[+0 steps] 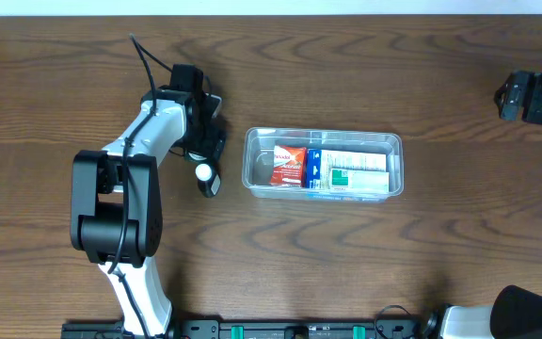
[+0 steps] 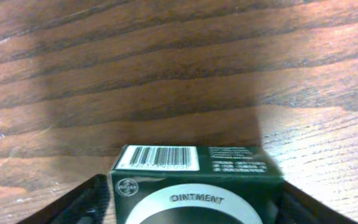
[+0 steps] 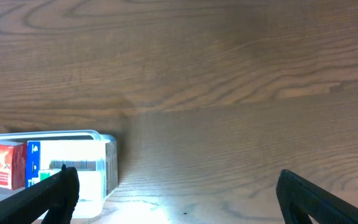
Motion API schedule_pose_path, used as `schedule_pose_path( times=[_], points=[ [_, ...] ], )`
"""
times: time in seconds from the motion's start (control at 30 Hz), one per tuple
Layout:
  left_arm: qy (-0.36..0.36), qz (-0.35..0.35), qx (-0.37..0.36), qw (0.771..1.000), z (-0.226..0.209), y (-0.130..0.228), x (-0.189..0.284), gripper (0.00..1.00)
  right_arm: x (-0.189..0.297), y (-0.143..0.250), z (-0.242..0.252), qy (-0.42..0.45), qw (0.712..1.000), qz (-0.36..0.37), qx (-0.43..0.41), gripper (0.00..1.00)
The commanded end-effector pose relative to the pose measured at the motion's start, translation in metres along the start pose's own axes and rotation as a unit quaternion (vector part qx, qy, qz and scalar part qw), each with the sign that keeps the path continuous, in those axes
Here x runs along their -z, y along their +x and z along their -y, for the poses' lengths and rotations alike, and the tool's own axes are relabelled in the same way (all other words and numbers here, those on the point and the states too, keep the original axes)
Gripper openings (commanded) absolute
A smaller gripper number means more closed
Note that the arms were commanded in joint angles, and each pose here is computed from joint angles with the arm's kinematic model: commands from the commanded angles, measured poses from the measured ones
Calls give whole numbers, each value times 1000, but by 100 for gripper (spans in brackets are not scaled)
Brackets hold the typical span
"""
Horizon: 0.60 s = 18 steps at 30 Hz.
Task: Pack container
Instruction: 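Grasp green Zam-Buk box with left gripper and lift it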
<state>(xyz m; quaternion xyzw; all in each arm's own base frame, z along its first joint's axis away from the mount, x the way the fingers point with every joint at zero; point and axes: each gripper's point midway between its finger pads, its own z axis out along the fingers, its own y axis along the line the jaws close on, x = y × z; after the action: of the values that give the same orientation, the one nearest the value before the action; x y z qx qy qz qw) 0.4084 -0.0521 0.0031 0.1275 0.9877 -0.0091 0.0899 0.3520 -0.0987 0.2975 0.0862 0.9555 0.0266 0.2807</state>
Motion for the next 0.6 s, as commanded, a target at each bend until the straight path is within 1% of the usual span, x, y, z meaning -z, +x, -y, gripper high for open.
schedule_pose_path(
  times=[0.0,0.1,0.27,0.4,0.57],
  points=[
    [-4,-7,72,997,-3,5,-4,71,-1,0,3,1,1000,-1,-11,99],
    [-5,-9,109,994,-3,5,-4,66,-1,0,3,1,1000,-1,-11,99],
    [-6,-14,152,988,-3,8,-3,65,-1,0,3,1,1000,-1,-11,99],
    [-6,-25,159,987,-2,10,3,65,0,0,3,1,1000,-1,-11,99],
    [-7,-41,159,986,-2,8,26,65,-1,0,3,1,1000,-1,-11,99]
  ],
)
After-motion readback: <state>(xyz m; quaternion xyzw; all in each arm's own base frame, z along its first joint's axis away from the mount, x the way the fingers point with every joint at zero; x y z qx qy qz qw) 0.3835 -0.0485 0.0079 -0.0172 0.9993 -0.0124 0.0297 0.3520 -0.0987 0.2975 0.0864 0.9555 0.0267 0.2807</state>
